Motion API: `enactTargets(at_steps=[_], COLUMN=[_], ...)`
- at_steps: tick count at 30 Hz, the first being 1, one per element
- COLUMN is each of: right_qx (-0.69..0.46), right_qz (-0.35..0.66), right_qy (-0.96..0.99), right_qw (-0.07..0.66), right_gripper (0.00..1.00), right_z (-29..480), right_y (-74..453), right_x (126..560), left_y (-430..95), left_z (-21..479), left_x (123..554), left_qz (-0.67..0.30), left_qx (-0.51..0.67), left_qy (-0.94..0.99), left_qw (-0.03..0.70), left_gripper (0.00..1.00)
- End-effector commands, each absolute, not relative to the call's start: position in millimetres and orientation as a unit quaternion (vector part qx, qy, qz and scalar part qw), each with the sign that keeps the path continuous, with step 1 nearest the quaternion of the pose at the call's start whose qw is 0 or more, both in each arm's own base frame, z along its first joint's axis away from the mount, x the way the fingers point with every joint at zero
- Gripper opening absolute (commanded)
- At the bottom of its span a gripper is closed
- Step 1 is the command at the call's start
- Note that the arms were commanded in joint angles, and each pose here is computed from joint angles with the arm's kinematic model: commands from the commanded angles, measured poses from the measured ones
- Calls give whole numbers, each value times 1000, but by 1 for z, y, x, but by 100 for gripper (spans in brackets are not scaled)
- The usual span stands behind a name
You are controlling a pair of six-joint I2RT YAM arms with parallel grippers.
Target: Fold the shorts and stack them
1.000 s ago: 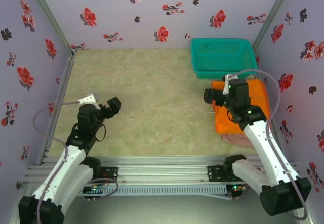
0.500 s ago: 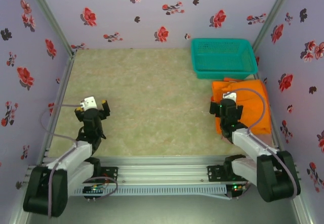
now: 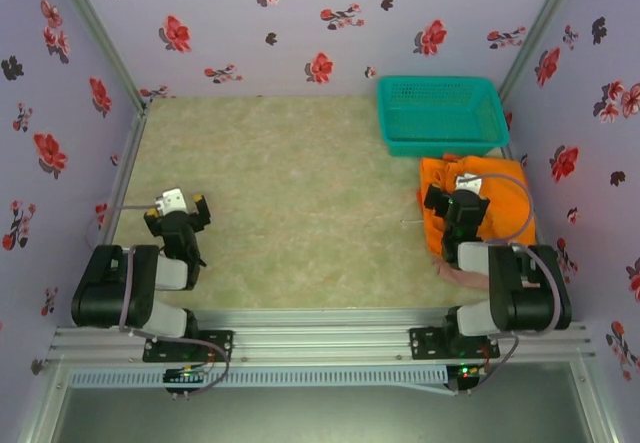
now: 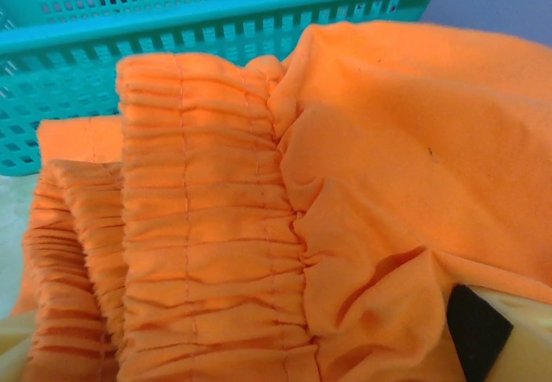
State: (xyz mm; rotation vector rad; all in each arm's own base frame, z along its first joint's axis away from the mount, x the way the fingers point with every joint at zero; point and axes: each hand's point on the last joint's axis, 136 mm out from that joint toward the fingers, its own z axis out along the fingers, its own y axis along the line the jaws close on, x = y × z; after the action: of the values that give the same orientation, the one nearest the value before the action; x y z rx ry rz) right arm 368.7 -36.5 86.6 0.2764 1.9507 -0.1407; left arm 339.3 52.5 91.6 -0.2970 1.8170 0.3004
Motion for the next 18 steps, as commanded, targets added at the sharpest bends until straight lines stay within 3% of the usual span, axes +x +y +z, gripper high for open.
enactTargets(at_steps=[1, 18], right_qx=[114, 81], right_qz=[-24, -14], right_qy=[806, 829], right_qw=[580, 553], right_gripper=[99, 99], right_z=[92, 85], right_y=[-31, -20], right_x=[383, 396], left_y=[51, 40], left_z=[118, 96], left_x=[351, 380], left_qz=[105, 46], left_qx=[-129, -83], left_qy=[750, 796], left_qw=[641, 598], left_gripper=[99, 100])
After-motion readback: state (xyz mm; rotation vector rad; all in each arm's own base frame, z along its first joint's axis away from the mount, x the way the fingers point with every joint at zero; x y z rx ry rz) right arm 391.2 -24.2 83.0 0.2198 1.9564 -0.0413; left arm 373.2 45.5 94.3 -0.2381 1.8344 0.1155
